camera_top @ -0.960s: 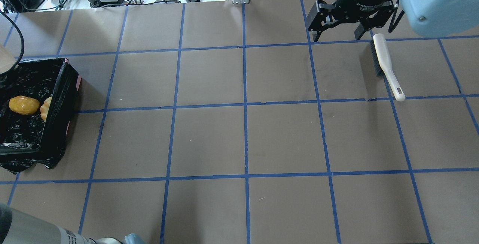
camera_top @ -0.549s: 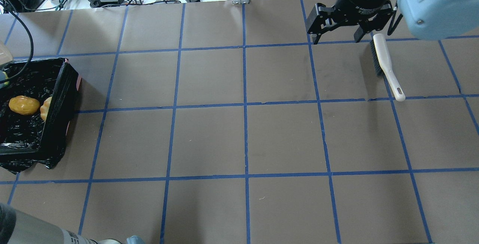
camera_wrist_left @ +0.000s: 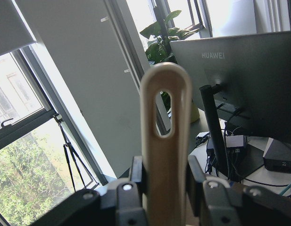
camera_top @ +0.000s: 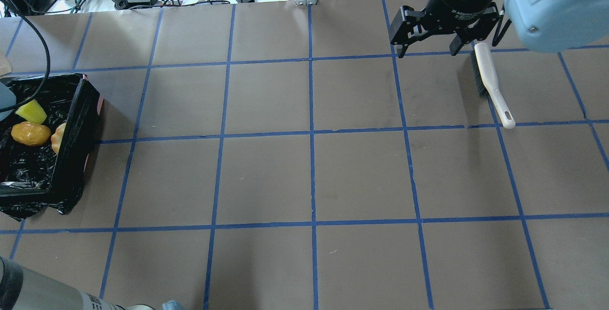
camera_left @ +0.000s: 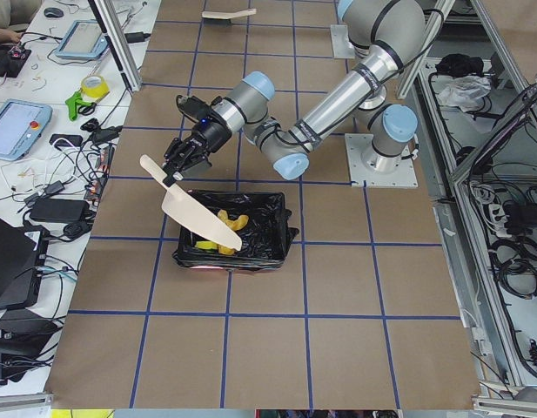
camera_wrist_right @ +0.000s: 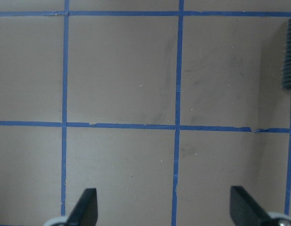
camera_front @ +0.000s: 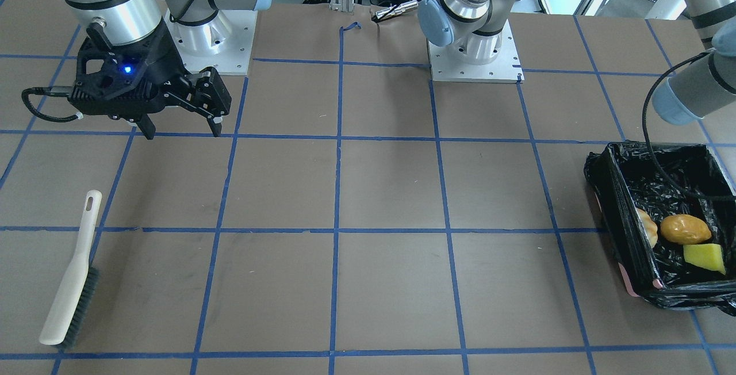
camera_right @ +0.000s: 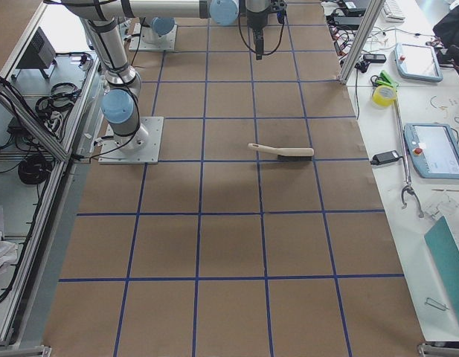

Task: Sweep and dump trash into bin
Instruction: 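Hold the dustpan tipped over the bin with the left gripper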

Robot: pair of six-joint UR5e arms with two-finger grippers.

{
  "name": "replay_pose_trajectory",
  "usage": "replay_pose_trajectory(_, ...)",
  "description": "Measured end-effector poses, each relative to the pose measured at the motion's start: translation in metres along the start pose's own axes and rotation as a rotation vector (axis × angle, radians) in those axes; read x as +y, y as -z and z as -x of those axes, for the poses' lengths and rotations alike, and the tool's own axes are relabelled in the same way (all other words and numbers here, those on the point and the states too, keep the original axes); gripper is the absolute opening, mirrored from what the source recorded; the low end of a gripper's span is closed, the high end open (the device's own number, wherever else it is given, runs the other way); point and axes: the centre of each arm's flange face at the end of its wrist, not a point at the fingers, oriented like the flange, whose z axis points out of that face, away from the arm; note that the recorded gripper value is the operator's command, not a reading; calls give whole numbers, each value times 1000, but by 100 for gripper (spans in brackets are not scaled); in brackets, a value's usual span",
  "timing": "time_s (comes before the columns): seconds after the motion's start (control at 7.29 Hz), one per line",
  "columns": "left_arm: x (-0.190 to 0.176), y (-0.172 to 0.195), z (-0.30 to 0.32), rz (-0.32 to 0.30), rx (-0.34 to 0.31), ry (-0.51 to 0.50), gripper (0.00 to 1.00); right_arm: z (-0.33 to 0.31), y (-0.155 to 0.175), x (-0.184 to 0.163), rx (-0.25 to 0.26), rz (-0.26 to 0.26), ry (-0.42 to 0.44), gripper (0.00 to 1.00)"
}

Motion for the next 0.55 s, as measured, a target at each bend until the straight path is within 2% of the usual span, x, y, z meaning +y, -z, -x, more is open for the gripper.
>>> replay_pose_trajectory(0.27, -23, 10, -15, 143, -3, 44, 0, 0, 0, 0, 1, 0, 2, 100)
replay_pose_trajectory(0.55, -51, 37, -42, 239, 3, 95, 0, -1, 0, 0, 3, 0, 4, 100)
